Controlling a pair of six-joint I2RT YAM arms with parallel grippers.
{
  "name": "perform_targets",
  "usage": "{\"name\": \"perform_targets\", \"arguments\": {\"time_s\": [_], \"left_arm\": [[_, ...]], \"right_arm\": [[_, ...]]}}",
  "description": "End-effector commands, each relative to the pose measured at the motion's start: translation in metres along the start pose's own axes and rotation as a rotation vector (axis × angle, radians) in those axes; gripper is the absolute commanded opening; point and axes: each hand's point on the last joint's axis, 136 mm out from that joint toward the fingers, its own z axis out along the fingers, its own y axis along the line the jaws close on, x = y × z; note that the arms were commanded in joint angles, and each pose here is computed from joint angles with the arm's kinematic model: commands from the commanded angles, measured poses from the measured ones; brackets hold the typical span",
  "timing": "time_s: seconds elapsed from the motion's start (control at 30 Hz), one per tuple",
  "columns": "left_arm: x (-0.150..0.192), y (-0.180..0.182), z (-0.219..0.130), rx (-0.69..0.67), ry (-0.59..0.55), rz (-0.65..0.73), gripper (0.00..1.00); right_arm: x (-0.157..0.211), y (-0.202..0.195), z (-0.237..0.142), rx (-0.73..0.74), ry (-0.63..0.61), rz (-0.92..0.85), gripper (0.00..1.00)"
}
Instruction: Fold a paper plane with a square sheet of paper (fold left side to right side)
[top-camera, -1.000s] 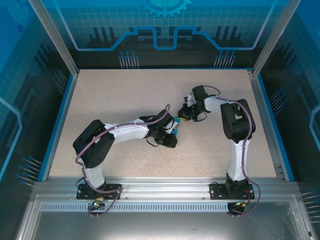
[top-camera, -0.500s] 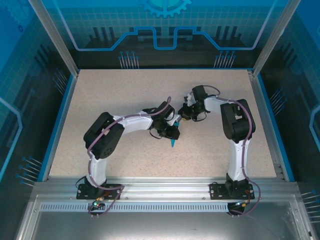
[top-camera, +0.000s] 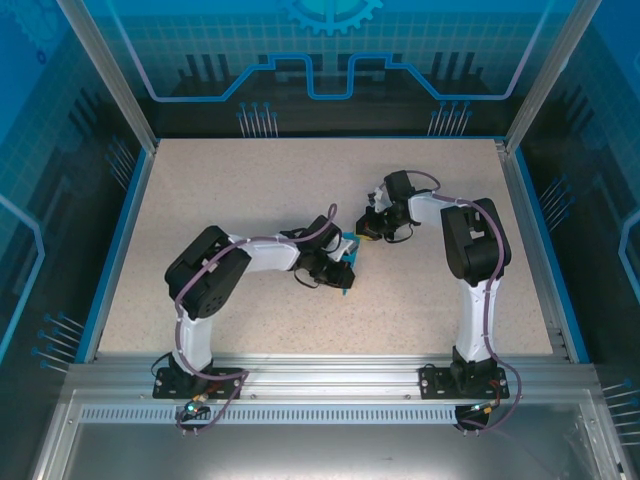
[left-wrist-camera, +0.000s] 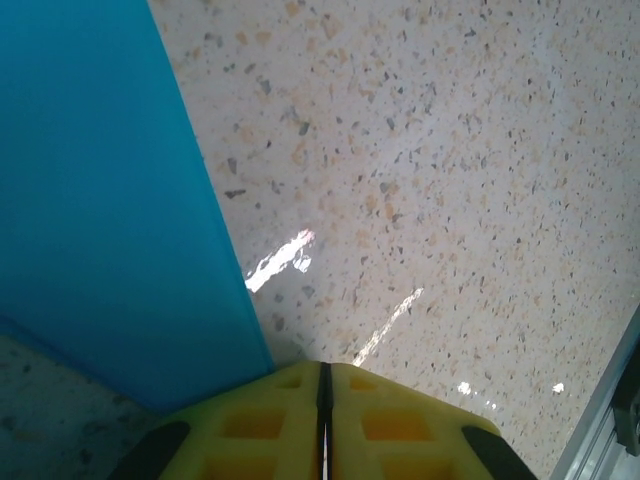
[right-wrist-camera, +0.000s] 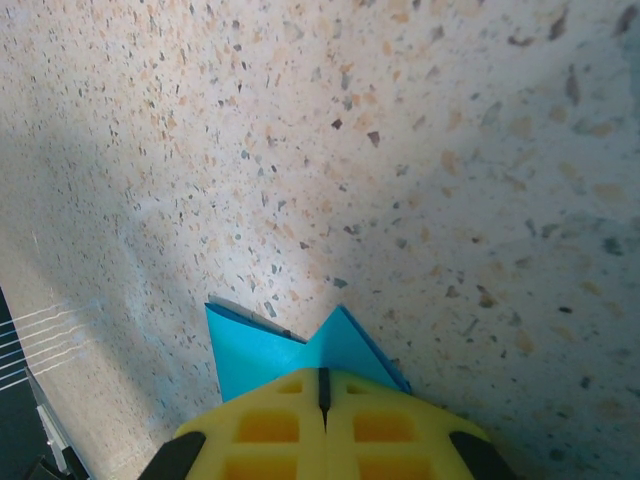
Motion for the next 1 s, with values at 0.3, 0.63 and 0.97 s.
{"name": "perform_targets", "arguments": {"time_s": [0.3,0.63,0.97], "left_arm": [[0.097,0.001,0.008,-0.025,0.244,-0.047,0.12],[0.094,-0.029,-0.016,0.047,0.185,0.026,0.16],[0.065,-0.044,-0.059,-0.035,-0.012,0.117,0.28]], "right_arm": [[0.008,-0.034,0.015,0.120,0.028,0.027,0.00],[-0.005,-0.009,0.002,0.082,-0.006,-0.030,0.00],[-0.020,0.033,-0.049,0.072,-0.106,-0.143,0.20]]}}
